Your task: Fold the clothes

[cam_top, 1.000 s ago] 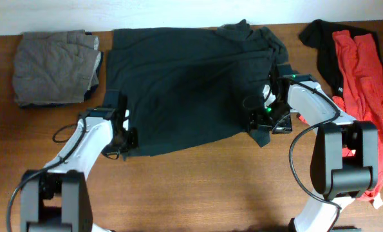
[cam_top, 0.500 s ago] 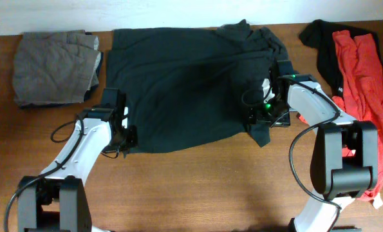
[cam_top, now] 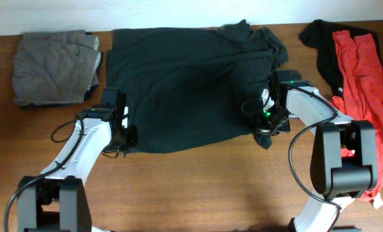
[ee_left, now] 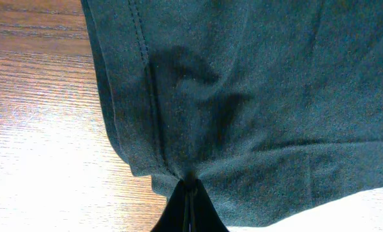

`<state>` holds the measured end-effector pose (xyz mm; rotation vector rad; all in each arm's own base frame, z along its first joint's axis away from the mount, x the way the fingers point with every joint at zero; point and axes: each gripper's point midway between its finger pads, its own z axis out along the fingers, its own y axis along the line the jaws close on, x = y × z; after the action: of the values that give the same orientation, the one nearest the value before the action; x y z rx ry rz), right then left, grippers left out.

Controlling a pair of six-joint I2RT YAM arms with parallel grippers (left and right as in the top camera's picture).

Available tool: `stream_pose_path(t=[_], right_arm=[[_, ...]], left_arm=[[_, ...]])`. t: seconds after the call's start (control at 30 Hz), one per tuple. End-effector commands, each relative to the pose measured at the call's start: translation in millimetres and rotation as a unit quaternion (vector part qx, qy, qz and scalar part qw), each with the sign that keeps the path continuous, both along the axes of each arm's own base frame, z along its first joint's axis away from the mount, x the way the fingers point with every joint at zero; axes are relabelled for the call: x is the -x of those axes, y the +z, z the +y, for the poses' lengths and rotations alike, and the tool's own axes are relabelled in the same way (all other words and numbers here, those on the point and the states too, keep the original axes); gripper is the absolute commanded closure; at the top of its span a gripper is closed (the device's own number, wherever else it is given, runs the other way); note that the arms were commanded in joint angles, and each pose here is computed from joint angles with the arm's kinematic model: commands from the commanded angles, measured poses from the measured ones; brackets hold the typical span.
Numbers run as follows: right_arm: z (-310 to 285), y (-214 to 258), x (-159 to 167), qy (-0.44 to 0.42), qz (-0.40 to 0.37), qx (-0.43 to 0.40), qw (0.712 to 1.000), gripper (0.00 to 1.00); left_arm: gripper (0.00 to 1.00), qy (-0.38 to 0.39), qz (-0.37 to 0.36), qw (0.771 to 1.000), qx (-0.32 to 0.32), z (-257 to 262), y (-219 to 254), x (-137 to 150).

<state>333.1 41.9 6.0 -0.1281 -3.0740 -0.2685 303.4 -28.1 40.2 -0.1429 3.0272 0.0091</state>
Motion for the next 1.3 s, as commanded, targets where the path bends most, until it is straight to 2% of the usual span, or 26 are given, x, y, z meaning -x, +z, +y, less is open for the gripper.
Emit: stream_pose_path(t=[0.0, 0.17, 0.33, 0.63, 0.9, 0.97, 1.1, 1.27], right_arm=[[-17.0, 11.3, -7.2, -0.033, -0.011, 0.008, 0.999, 0.96], [-55.1, 40.5, -18.2, -0.089, -0.032, 0.008, 0.996, 0.96], [-82.2, 55.2, -15.2, -0.138, -0.04, -0.017, 0.989, 0.96], [-80.5, 57.3, 4.1, -0.132, -0.006, -0.046, 0.99, 0.92], [-68.3, 60.3, 1.5, -0.103, -0.016, -0.077, 0.992, 0.9], [-63.7, 59.6, 1.0, -0.096, -0.017, -0.077, 0.992, 0.85], [-47.5, 52.7, -2.2, -0.072, -0.023, -0.076, 0.994, 0.65], [-21.0, 39.2, -8.3, -0.036, -0.042, -0.075, 0.996, 0.55]], left_arm=[[1.0, -0.003, -0.019, 1.0, -0.006, 1.5, 9.9, -7.8], [1.0, 0.004, -0.02, 1.0, -0.017, 8.5, 10.1, -8.4], [1.0, 0.028, -0.018, 0.999, -0.018, 23.9, 10.0, -8.1], [1.0, 0.083, -0.014, 0.996, -0.035, 62.1, 10.1, -4.7], [1.0, 0.091, -0.058, 0.994, -0.035, 68.1, 35.9, -23.0], [1.0, 0.092, -0.069, 0.993, -0.034, 68.3, 42.5, -26.3], [1.0, 0.092, -0.077, 0.992, -0.034, 68.6, 46.0, -29.6], [1.0, 0.092, -0.077, 0.992, -0.034, 68.6, 46.1, -29.7]])
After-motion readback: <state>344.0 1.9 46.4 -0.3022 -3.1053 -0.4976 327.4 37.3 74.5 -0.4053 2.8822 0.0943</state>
